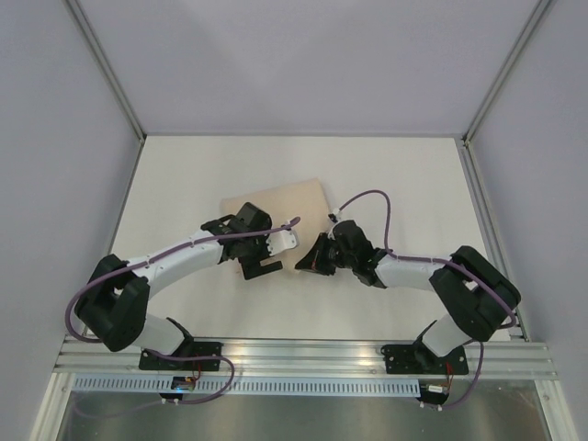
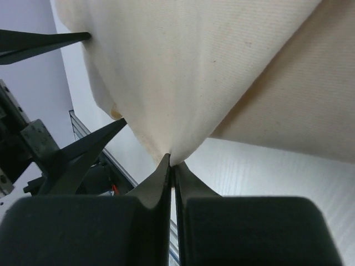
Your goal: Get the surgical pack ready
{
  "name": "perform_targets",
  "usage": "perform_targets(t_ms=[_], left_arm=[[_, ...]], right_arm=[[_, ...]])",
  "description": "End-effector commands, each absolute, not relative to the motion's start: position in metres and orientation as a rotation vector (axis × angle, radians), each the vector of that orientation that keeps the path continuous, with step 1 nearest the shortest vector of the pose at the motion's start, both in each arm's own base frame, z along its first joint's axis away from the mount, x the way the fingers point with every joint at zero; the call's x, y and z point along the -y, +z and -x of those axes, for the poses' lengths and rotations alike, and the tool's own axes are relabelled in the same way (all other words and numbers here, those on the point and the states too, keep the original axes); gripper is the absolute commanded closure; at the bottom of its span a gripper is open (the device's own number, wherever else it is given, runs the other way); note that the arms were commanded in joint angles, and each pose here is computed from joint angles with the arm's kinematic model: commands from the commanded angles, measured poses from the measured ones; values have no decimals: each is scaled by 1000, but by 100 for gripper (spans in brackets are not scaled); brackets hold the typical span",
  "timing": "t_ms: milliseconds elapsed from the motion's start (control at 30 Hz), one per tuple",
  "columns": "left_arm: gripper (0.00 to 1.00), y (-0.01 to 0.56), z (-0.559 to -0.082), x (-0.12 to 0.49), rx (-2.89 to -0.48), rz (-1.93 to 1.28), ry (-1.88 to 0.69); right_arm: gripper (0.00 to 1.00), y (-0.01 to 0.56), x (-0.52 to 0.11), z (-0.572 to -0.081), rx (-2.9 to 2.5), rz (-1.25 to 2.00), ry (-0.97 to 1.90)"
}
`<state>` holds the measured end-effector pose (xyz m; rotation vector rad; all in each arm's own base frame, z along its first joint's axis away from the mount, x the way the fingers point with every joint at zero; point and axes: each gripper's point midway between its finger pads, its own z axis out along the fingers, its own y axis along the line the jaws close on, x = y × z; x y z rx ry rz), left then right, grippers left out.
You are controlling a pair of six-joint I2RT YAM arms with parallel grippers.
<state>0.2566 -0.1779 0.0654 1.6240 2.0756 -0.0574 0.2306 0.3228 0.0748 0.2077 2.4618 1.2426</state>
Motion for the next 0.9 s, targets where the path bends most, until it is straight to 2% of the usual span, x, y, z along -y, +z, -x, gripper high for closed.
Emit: perform_targets(t_ms=[0,167,367,667,733,833,867], left_arm=[[0,70,-261,196,-2038,-1648,-129],[0,62,-255,199,-2047,-1679,-175],[4,63,-250,206,-1982,-1689,-231],[21,67,-256,211,-1814,-1719,-166],[22,67,-257,212,-1793,-1727,-152],[33,61,-254,213,-1787,-1745,-149],[41,61,-255,213,-1785,-1745,-148]], right_arm=[[100,52,-325,-218,-2501,-197,1273],[100,26,-332,-229,-2515,-165,1230],[100,23,-334,-244,-2485,-168,1175],[100,23,-333,-260,-2412,-230,1147],[100,24,-334,-263,-2397,-237,1151],[100,24,-335,-265,-2389,-237,1155],[100,24,-335,-266,-2388,-239,1152]])
